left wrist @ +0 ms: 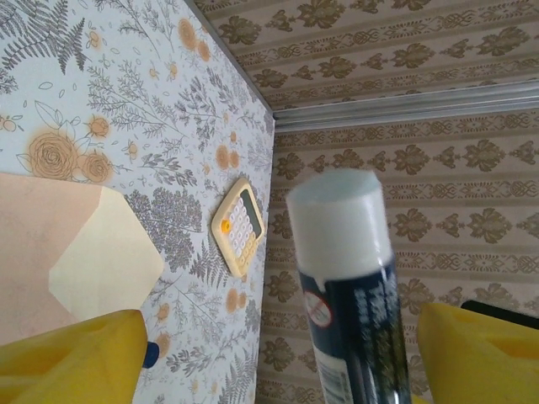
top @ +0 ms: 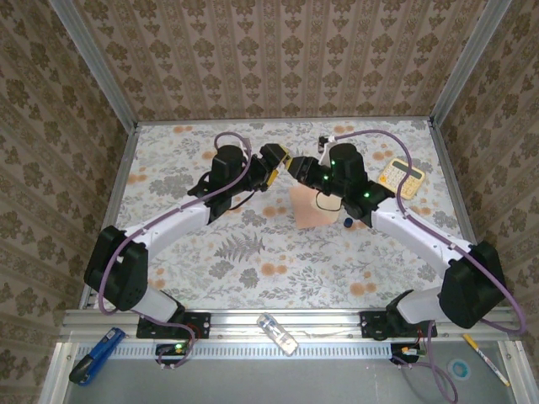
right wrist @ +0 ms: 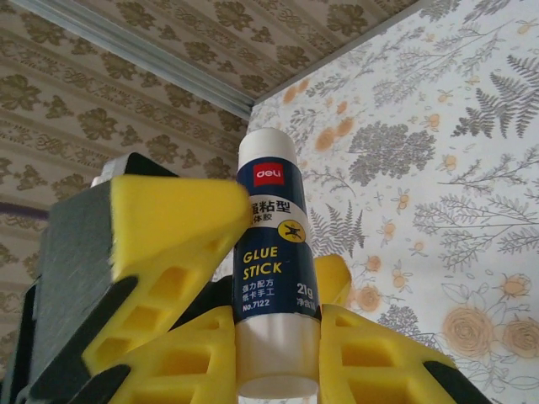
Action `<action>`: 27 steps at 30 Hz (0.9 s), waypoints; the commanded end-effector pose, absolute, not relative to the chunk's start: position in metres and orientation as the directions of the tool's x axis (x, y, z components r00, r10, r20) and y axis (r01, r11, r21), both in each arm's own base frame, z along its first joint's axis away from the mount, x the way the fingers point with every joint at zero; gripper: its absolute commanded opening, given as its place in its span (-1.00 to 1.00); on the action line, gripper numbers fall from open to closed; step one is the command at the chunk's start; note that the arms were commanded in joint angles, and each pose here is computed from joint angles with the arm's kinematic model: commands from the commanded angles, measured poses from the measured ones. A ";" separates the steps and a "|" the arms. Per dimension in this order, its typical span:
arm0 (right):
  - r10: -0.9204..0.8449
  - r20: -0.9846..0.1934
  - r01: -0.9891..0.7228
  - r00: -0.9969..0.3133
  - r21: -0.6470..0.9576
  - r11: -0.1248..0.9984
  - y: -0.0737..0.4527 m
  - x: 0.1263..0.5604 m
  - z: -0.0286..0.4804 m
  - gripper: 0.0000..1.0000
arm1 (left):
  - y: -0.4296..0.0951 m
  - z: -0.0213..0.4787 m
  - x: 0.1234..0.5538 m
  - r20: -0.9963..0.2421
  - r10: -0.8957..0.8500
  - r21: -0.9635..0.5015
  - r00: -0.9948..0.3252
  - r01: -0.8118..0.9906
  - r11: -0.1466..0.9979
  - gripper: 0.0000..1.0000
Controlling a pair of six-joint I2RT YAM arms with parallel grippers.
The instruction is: Place the letter into the envelope and seal it
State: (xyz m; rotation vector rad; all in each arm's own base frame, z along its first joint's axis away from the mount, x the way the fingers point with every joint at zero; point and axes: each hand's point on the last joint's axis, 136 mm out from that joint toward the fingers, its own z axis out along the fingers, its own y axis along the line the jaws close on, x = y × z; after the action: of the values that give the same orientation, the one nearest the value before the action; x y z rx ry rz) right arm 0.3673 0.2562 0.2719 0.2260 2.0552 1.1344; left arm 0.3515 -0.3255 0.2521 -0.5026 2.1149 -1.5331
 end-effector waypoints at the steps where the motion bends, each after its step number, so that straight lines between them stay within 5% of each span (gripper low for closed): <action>1: 0.536 -0.560 -0.234 -0.632 0.797 0.557 0.254 0.367 0.294 -0.77 | -0.322 0.271 0.350 -0.165 -0.579 -0.965 -0.799 0.010 0.261 0.61; 27: 0.531 -0.534 -0.239 -0.658 0.817 0.525 0.275 0.371 0.279 -0.77 | -0.338 0.277 0.351 -0.094 -0.562 -0.985 -0.822 -0.006 0.174 -0.04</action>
State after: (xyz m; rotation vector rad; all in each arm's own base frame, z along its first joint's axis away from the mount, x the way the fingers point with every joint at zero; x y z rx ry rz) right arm 0.3645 0.2691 0.2621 0.2410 2.0231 1.1831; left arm 0.3518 -0.3313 0.2706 -0.5504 2.0392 -1.6364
